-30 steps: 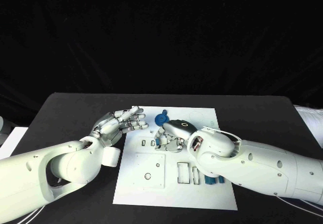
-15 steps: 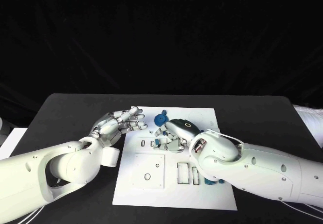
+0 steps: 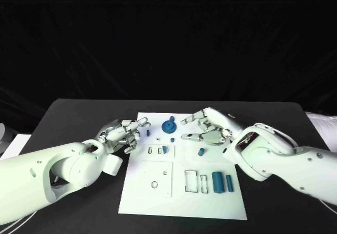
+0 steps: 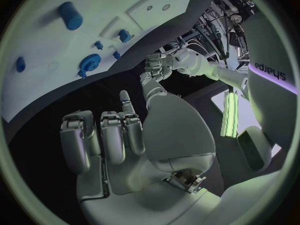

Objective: Assemble the parts on the task board

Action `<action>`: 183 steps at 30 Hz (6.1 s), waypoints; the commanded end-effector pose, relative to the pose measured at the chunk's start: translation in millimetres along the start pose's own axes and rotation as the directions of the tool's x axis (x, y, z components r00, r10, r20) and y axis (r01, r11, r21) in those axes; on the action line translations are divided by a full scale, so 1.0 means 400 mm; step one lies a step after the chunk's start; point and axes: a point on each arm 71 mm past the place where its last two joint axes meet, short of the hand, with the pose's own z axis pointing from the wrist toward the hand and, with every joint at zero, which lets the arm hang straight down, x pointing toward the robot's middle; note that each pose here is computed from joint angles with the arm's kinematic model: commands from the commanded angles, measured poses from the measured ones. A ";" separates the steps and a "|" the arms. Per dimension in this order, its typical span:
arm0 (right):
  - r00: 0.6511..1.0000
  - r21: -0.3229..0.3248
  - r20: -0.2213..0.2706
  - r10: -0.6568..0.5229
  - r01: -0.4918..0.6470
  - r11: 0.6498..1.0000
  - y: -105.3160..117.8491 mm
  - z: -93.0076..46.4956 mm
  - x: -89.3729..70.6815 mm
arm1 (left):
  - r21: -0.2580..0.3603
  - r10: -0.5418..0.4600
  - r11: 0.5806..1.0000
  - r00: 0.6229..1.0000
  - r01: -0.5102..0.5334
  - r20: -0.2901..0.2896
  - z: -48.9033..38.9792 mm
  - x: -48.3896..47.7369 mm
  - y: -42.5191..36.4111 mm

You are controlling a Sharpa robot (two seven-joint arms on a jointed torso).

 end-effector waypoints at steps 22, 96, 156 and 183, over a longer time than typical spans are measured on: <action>0.989 0.226 0.049 0.143 -0.150 0.962 -0.146 -0.066 -0.172 | -0.480 0.810 0.292 0.481 -0.827 -0.337 0.150 0.054 -0.092; 0.993 0.278 0.029 0.117 -0.120 0.953 -0.174 -0.060 -0.159 | -0.413 0.787 0.109 0.333 -0.904 -0.520 0.257 0.173 -0.038; 0.993 0.286 0.001 0.122 -0.117 0.951 -0.177 -0.056 -0.145 | -0.429 0.805 0.281 0.454 -0.859 -0.383 0.224 0.142 -0.033; 0.993 0.286 -0.011 0.121 -0.113 0.952 -0.178 -0.056 -0.141 | -0.388 0.853 0.139 0.309 -0.911 -0.421 0.209 0.153 -0.003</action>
